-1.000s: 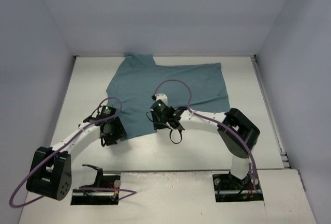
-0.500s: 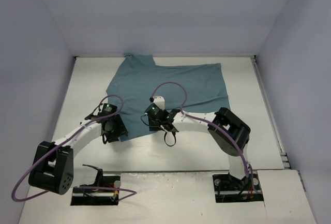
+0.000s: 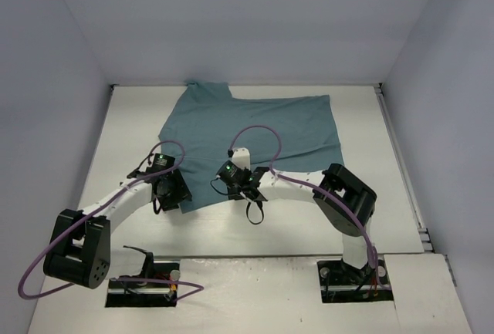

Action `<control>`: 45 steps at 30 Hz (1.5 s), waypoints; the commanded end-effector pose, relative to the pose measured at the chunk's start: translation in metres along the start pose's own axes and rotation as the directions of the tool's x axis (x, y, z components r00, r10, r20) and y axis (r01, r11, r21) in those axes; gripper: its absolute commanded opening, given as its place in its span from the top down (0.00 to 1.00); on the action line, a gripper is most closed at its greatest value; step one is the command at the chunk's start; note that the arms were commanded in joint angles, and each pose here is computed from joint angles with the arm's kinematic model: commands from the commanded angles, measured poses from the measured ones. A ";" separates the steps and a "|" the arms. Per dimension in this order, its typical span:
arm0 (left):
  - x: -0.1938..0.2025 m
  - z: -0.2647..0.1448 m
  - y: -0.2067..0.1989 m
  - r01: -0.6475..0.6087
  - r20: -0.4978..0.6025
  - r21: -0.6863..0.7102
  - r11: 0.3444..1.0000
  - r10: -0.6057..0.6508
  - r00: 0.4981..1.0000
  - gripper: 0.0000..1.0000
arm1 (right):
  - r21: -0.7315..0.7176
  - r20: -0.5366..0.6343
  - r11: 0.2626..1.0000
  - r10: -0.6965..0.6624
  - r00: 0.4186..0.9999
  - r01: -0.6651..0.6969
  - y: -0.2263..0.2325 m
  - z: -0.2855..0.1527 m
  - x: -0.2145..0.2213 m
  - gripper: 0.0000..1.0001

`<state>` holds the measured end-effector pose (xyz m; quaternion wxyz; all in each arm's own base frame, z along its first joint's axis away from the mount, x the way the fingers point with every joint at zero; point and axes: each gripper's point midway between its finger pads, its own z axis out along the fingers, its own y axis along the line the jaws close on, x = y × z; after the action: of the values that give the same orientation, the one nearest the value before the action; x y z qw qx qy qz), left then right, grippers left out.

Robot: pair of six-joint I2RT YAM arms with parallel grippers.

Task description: Fold and stack the t-shirts

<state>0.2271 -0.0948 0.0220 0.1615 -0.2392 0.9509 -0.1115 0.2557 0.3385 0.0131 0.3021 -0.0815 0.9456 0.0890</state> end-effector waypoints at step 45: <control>-0.187 -0.039 -0.117 -0.188 0.246 0.171 0.967 0.143 0.959 1.00 | -0.084 0.177 0.996 -0.004 0.984 0.019 0.001 0.020 -0.194 1.00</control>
<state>0.3867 -0.0980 0.1106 0.2600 -0.1774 0.9381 -0.1447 0.4045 0.3552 0.0973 0.3708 -0.0666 0.9178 0.1254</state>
